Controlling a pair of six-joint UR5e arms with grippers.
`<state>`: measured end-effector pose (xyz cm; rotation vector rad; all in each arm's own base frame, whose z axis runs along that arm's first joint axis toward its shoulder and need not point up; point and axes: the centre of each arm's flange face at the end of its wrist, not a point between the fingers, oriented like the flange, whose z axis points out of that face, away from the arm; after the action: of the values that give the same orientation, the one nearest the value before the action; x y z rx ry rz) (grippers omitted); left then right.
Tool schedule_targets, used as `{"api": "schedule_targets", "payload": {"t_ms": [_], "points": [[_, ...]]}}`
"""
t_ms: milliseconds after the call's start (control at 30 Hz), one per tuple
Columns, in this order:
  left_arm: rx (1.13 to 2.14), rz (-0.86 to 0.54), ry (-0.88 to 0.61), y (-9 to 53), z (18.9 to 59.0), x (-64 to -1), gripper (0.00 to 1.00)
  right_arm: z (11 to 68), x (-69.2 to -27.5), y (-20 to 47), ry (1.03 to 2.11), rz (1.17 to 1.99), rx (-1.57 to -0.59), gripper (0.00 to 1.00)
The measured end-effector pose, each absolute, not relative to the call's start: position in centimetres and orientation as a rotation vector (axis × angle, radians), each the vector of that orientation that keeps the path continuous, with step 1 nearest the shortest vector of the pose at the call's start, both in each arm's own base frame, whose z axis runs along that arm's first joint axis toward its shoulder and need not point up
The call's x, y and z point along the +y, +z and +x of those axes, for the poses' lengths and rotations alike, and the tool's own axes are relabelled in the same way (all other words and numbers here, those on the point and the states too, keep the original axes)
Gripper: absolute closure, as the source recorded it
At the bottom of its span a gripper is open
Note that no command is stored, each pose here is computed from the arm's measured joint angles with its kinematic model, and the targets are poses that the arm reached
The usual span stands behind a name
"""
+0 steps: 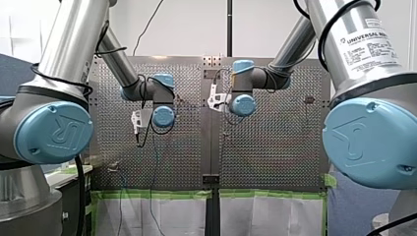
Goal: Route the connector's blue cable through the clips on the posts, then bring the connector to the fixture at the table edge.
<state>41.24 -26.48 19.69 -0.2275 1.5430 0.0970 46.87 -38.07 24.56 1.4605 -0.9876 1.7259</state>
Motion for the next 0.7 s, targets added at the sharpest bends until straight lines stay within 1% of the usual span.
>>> {"api": "schedule_targets", "payload": {"t_ms": [433, 700], "points": [[1.522, -0.266, 0.113, 21.4, 43.4, -25.4, 1.00, 47.4, -40.0, 26.7, 1.758, 1.443, -0.967, 1.00], [1.480, -0.268, 0.098, 24.4, 43.9, -24.6, 1.00, 47.5, -40.5, 27.3, 1.764, 1.438, -0.965, 1.00]]}}
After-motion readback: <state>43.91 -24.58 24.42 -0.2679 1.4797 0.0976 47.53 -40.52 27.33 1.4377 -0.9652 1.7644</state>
